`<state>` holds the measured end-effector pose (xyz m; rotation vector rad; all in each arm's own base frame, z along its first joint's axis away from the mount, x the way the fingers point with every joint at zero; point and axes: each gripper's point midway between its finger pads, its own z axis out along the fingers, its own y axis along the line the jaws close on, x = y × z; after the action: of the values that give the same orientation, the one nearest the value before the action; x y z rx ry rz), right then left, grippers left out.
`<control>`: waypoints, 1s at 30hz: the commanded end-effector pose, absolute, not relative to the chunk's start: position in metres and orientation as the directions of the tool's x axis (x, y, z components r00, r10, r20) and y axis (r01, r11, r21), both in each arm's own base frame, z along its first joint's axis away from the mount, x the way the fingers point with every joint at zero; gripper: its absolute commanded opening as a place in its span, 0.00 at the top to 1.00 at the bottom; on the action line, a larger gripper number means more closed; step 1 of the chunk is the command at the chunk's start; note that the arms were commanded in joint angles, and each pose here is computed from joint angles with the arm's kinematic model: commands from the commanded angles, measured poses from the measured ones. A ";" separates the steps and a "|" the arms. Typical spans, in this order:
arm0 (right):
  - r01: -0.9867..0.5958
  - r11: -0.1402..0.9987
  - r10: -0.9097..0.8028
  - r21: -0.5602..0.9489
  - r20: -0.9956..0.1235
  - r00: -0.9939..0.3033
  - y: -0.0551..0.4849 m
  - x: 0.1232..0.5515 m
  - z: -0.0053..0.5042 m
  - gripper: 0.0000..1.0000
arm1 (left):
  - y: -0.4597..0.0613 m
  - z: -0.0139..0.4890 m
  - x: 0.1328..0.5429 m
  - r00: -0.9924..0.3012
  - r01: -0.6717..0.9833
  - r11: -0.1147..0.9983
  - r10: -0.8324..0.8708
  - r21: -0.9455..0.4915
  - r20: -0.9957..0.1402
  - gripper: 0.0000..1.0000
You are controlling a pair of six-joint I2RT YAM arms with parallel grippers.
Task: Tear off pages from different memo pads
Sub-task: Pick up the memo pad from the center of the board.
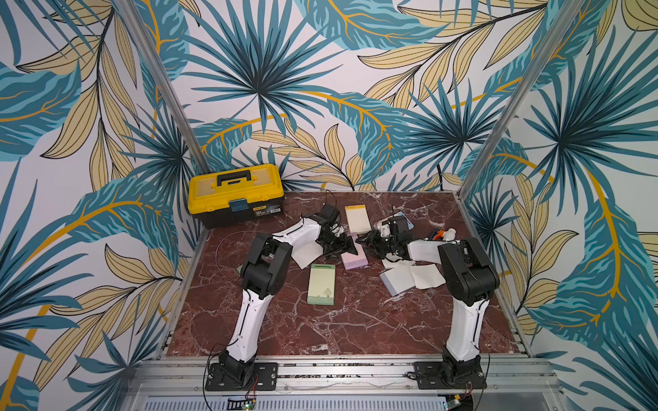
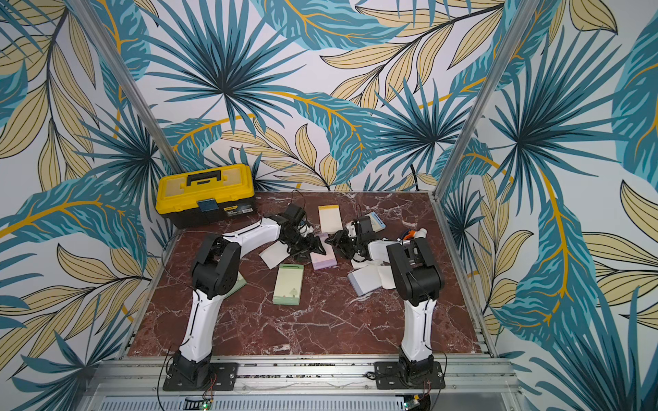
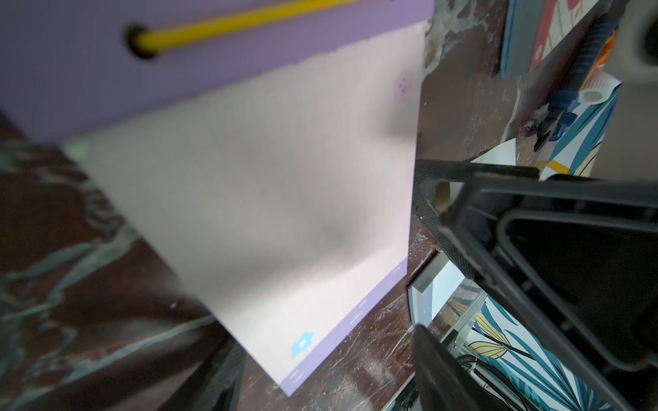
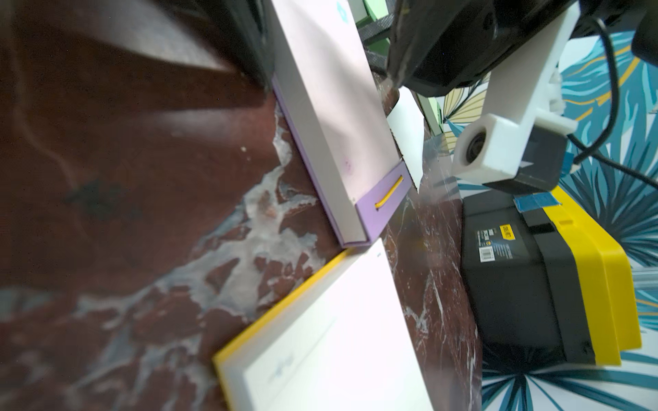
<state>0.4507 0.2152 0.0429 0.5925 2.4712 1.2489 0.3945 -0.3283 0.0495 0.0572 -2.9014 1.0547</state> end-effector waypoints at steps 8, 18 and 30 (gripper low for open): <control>0.079 0.506 0.335 0.859 -0.111 -0.936 0.238 0.414 0.079 0.59 | -0.343 0.056 0.395 -1.000 0.005 0.733 0.024 -0.680 0.019 0.27; 0.084 0.507 0.295 0.858 -0.081 -0.952 0.241 0.402 0.077 0.69 | -0.341 0.066 0.391 -0.999 0.016 0.724 0.031 -0.690 0.010 0.30; -0.008 0.575 0.124 0.818 -0.096 -0.988 0.254 0.380 0.078 0.68 | -0.334 0.082 0.390 -0.999 0.037 0.700 0.038 -0.713 -0.015 0.32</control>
<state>0.4058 0.2322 0.0698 0.2306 2.6124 1.2655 0.3811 -0.3229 0.0506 0.0349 -2.8618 1.0679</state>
